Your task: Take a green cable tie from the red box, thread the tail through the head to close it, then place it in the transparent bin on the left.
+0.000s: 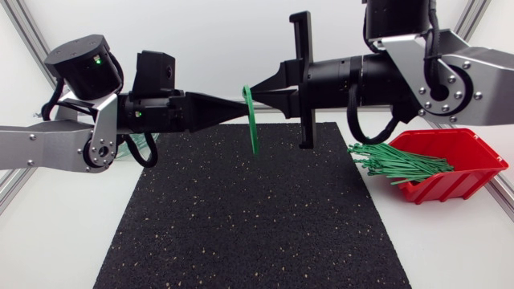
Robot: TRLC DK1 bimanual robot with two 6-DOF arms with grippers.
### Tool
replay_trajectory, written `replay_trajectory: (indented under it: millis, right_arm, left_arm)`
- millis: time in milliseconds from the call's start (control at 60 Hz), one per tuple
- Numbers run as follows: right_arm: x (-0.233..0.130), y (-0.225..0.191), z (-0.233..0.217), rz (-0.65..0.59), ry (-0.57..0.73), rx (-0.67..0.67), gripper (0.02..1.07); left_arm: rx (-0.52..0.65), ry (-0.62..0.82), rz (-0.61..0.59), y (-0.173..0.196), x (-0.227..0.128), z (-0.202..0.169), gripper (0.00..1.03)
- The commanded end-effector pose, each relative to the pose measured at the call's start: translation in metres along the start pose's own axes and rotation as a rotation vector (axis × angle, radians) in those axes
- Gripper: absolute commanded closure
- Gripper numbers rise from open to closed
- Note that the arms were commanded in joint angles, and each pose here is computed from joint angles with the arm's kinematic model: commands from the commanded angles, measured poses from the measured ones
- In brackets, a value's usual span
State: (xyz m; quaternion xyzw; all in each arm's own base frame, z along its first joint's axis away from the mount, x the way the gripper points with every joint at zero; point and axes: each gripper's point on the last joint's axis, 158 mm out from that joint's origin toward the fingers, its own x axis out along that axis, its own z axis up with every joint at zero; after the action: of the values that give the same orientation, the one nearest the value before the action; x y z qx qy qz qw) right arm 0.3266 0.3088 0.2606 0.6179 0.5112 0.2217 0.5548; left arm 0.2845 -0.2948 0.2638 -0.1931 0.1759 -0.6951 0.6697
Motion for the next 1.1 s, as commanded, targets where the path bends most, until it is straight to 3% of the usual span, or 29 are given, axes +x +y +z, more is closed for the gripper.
replay_trajectory:
  millis: [0, 1083]
  right_arm:
    - [0.011, -0.009, 0.012, -0.025, -0.011, 0.044, 1.01]
    - [0.032, -0.063, 0.036, -0.204, -0.060, 0.075, 1.01]
  left_arm:
    - [-0.001, -0.003, -0.013, -0.003, 0.000, 0.008, 1.00]
    - [0.023, -0.021, 0.002, -0.008, -0.010, 0.016, 1.00]
